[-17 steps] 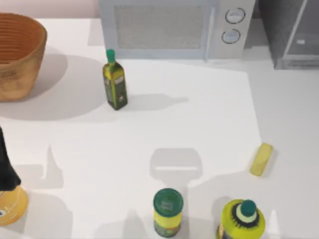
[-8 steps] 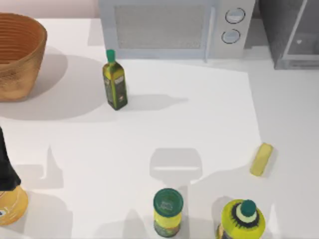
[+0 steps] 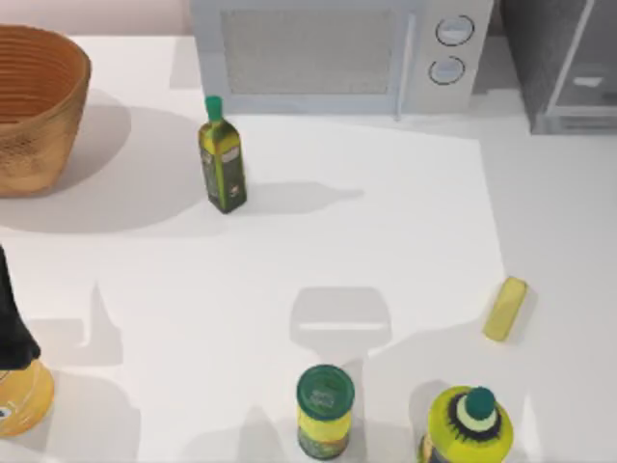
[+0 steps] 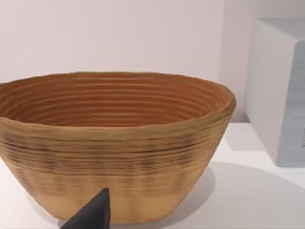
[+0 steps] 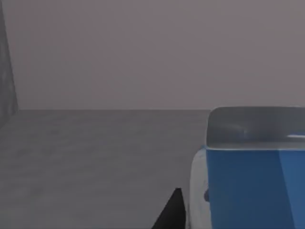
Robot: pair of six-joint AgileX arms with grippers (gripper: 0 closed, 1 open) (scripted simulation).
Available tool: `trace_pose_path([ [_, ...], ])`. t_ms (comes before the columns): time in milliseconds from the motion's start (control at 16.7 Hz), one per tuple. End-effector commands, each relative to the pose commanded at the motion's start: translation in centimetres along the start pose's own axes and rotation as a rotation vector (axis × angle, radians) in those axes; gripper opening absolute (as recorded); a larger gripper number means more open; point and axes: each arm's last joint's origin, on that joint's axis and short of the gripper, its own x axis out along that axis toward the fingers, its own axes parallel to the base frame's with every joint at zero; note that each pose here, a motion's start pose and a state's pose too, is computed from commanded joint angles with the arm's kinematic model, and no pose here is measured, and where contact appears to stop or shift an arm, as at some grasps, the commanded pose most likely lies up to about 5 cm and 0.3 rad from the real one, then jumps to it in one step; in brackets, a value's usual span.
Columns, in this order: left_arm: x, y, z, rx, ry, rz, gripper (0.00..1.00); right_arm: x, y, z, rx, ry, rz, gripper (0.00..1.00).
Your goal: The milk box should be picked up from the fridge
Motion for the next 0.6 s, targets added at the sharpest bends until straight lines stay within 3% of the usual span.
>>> trace_pose_path([
  [180,0.00,0.00,0.00,0.000,0.000,0.000,1.00,0.00,0.00,0.00,0.000,0.000,0.000,0.02],
  [600,0.00,0.00,0.00,0.000,0.000,0.000,1.00,0.00,0.00,0.00,0.000,0.000,0.000,0.00],
])
